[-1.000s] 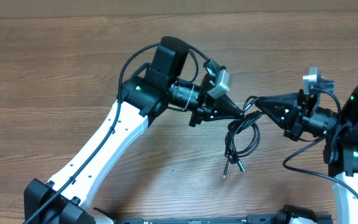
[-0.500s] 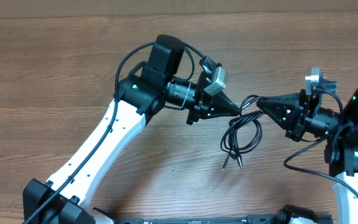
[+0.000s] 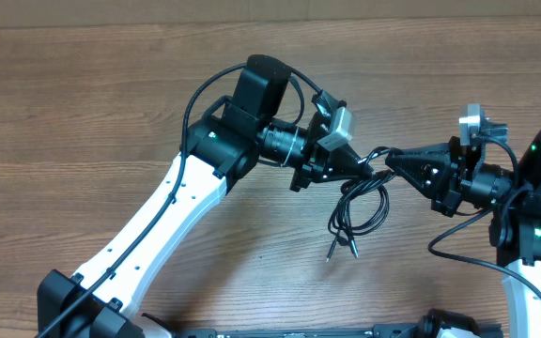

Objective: Untangle cables

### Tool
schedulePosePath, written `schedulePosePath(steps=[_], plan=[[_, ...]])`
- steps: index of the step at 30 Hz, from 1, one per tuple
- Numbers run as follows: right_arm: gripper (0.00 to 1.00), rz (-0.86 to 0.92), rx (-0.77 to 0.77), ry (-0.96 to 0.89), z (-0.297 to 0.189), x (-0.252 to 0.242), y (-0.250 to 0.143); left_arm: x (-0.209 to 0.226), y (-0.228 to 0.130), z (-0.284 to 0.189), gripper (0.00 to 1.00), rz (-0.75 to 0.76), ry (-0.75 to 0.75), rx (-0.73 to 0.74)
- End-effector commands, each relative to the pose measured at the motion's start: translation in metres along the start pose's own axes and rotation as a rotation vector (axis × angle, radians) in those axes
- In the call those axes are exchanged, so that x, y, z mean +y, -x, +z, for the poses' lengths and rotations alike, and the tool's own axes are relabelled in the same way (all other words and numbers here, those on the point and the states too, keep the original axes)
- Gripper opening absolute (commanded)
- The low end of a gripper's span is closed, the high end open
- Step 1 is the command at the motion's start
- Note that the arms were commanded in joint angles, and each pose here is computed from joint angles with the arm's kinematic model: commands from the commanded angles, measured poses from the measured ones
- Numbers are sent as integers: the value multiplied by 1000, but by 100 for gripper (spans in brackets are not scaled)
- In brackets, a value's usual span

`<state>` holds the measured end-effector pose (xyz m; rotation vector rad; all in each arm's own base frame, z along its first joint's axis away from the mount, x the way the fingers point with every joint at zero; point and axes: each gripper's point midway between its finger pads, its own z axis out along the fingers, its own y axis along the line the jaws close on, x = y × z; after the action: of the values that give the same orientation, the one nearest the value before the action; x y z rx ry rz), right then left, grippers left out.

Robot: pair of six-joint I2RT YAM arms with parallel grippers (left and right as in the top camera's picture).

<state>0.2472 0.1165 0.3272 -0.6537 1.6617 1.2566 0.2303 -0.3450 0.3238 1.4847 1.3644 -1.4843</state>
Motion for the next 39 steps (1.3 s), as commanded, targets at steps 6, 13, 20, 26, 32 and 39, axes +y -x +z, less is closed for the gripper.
schedulePosePath(steps=[6, 13, 20, 26, 32, 39], plan=[[4, -20, -6, 7, -3, 3, 6, 25, 3, -33, 4, -131, 110, -25], [4, -21, -6, 11, -3, 4, 6, 17, 8, -44, 4, -134, 50, -62], [4, -20, -6, 14, -3, 4, 5, 14, 8, -37, 4, -124, 40, -54], [4, -20, -6, 15, -3, 4, 5, 12, 8, -33, 4, -122, 36, -49], [4, -20, -6, 16, -3, 5, 5, 11, 9, -31, 4, -101, 30, -48], [4, -20, -5, 18, -3, 5, 5, 18, 7, -31, 4, -102, 71, -38]])
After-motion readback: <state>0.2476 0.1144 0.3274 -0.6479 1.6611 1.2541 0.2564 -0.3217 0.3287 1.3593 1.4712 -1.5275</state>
